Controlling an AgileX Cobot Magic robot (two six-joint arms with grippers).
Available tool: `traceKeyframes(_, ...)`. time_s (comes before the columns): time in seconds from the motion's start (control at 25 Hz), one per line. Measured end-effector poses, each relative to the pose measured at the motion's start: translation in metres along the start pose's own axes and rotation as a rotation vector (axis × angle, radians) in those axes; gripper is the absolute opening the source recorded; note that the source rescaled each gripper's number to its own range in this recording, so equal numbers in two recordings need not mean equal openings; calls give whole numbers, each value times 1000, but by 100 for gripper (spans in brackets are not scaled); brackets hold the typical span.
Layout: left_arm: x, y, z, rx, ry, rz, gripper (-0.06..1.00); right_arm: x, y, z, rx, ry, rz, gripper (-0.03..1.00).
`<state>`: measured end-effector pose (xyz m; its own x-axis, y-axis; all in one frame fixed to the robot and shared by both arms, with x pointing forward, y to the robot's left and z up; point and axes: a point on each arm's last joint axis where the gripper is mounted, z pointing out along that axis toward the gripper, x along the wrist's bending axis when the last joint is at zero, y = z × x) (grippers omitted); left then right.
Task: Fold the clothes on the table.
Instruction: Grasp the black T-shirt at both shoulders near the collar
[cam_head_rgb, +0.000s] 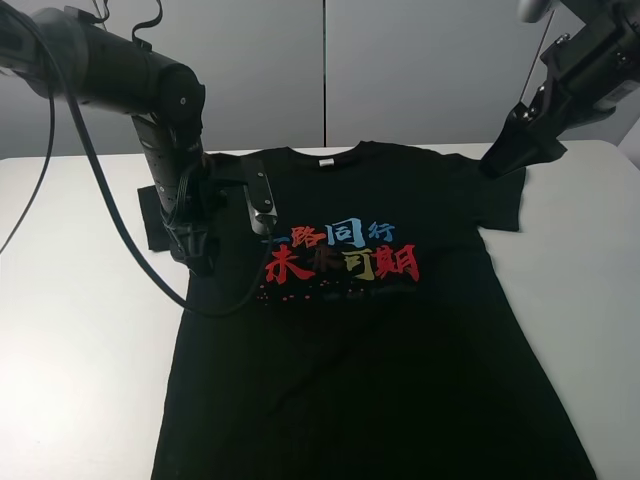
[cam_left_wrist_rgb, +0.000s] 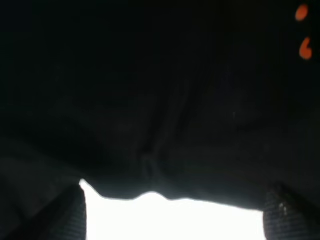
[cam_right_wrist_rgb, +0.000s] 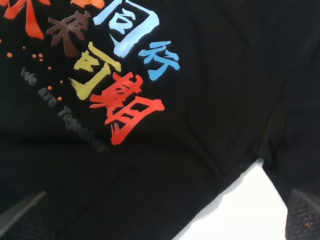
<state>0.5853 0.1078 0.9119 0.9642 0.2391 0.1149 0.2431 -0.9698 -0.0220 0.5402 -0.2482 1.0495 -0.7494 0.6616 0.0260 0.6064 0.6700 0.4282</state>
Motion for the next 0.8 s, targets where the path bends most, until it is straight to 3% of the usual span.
traceKeyframes(0.8,5,0,40,45,-78,33,92,2,4,13,21,25,-18,100)
